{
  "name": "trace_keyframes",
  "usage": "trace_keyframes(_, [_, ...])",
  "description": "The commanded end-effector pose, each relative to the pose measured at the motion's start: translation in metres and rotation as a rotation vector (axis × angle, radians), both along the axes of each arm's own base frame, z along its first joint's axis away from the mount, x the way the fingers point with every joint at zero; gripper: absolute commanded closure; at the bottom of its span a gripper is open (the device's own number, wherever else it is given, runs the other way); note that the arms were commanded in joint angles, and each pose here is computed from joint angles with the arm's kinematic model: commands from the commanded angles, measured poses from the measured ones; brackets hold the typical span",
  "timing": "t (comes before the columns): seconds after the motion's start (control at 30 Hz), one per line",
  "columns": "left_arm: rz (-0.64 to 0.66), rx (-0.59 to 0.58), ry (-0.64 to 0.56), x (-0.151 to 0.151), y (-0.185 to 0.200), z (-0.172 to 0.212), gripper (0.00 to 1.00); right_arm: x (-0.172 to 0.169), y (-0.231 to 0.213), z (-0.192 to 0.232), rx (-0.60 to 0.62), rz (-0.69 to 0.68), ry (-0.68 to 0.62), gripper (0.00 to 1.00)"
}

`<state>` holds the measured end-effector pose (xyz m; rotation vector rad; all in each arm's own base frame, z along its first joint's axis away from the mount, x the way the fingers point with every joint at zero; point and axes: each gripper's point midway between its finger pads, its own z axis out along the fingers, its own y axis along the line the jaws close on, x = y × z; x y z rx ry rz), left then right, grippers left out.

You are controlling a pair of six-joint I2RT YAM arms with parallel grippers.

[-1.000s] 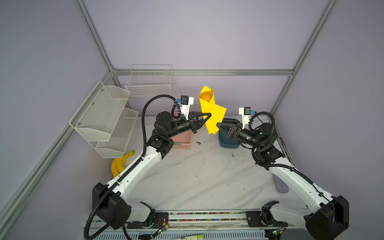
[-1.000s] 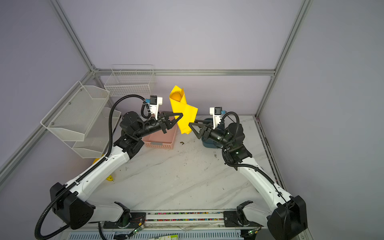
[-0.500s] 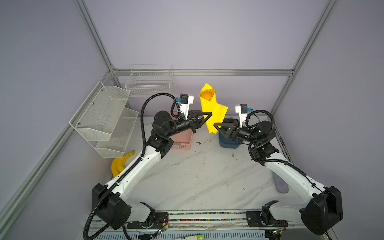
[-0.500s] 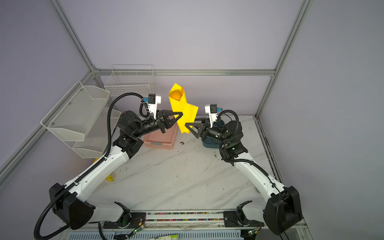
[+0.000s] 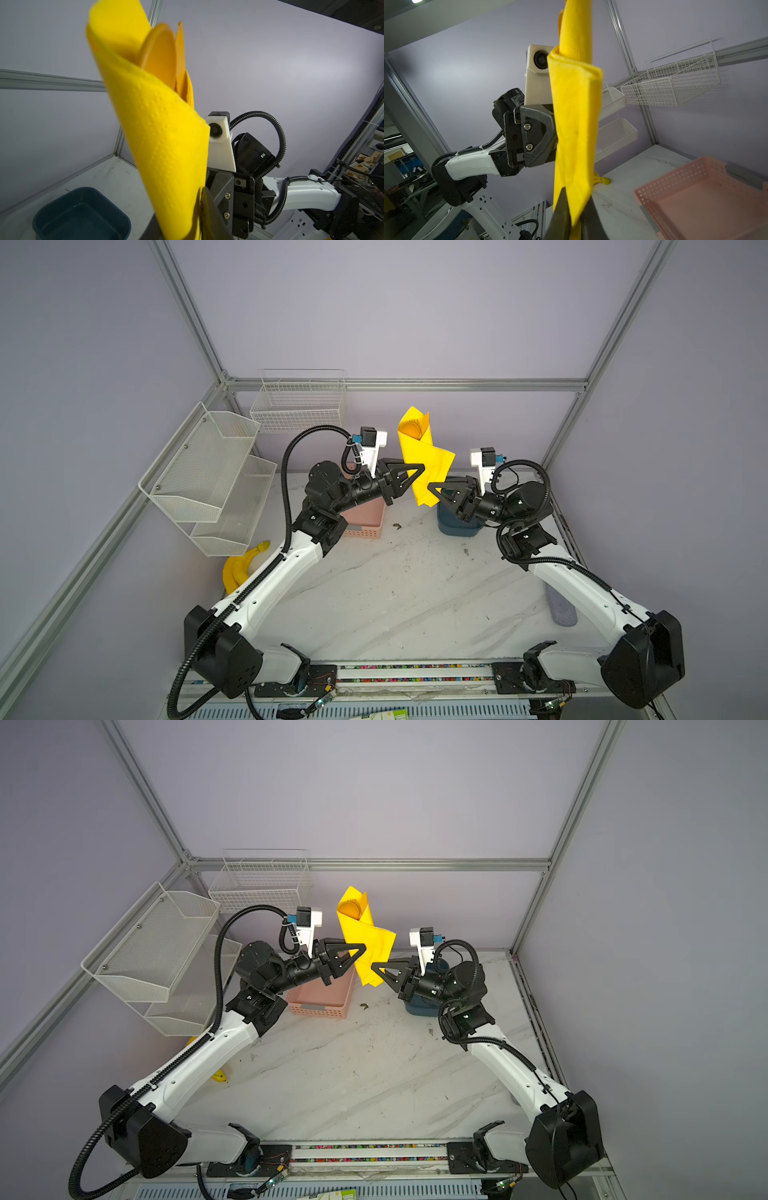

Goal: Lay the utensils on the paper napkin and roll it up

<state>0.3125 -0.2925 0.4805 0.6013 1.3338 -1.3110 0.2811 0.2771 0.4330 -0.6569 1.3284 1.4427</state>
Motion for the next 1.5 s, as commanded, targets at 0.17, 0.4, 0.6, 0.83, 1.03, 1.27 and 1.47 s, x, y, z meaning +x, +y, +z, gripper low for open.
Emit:
trace_keyframes(0.17, [-0.033,-0.105,-0.140,-0.017,0.007,0.059,0.71,-0.012,-0.003,0.027,0.044,0.010,-0.105,0.97])
trace_keyframes(0.4, [-0.071,-0.136,-0.135,-0.022,0.006,0.063,0.71,-0.018,0.001,0.031,0.049,0.039,-0.129,0.98])
trace_keyframes(0.6, [-0.098,-0.122,-0.113,-0.012,-0.003,0.052,0.73,-0.020,0.007,0.030,0.035,0.053,-0.132,0.98])
trace_keyframes(0.83, [-0.083,-0.125,-0.127,-0.015,0.001,0.052,0.85,-0.019,0.005,0.034,0.036,0.029,-0.130,0.94])
trace_keyframes(1.03, [-0.068,-0.122,-0.128,-0.014,0.002,0.050,0.89,-0.019,-0.001,0.044,0.052,-0.023,-0.143,0.68])
trace_keyframes(1.27, [-0.069,-0.122,-0.128,-0.014,0.002,0.050,0.90,-0.017,-0.013,0.063,0.086,-0.111,-0.169,0.63])
trace_keyframes(1.47, [-0.082,-0.122,-0.127,-0.016,0.001,0.049,0.90,0.000,-0.024,0.073,0.079,-0.254,-0.154,0.70])
